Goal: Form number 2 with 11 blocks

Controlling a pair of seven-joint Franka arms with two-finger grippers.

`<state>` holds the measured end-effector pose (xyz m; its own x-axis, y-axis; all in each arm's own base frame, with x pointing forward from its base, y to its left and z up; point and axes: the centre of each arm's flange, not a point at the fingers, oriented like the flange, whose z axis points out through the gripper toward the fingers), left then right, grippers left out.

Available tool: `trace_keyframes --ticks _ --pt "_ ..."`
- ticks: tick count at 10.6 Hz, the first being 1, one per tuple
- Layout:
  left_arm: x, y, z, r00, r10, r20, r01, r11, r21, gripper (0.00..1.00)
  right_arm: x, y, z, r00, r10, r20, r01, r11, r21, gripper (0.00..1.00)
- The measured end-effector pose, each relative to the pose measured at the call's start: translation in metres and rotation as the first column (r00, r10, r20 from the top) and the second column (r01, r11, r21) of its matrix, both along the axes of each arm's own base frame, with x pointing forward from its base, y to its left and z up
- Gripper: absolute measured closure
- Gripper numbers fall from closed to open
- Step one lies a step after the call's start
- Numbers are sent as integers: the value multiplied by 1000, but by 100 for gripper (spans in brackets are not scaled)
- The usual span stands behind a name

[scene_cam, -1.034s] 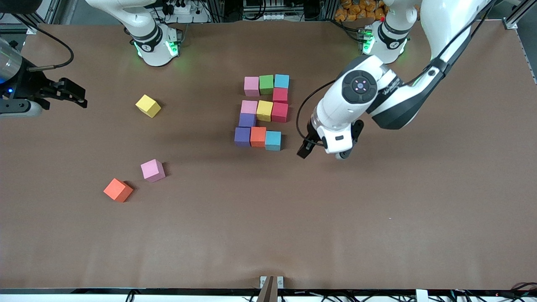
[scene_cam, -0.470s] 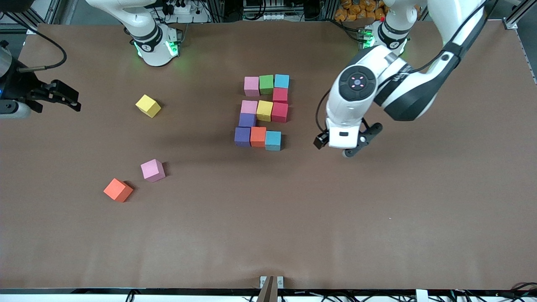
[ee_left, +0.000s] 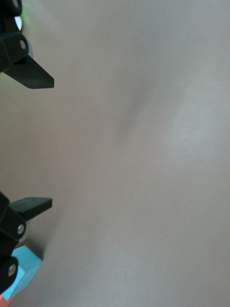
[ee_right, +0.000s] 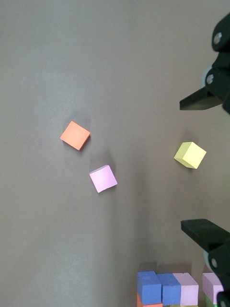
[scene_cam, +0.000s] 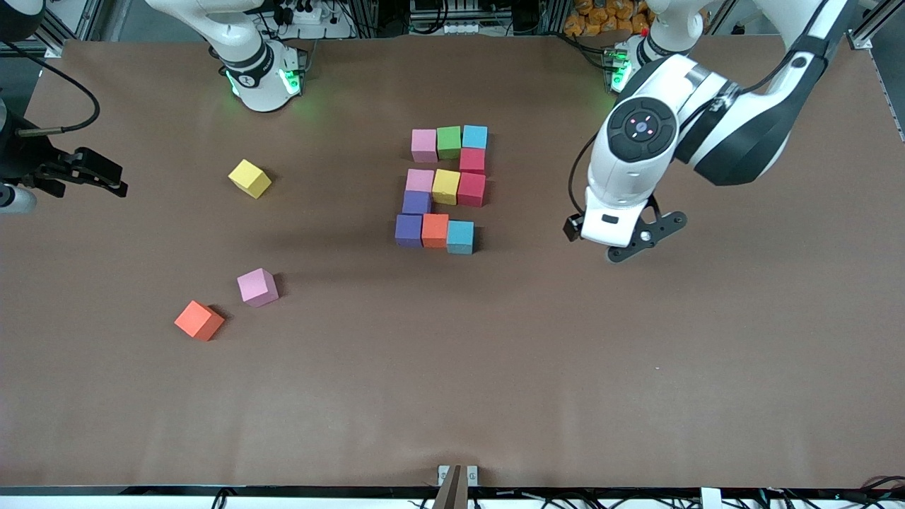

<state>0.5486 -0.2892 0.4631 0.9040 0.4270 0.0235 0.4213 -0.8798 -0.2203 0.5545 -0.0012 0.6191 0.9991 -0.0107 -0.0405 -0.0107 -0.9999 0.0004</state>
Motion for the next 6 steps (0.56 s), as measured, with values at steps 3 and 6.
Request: trace_keyframes --ticks 3,6 --pt "3 18 28 997 -26 70 20 997 81 0 0 0 2 1000 1 4 -1 1000 1 0" --pt "30 74 71 991 -95 92 89 994 66 0 0 1 3 1000 1 7 -1 1000 1 0"
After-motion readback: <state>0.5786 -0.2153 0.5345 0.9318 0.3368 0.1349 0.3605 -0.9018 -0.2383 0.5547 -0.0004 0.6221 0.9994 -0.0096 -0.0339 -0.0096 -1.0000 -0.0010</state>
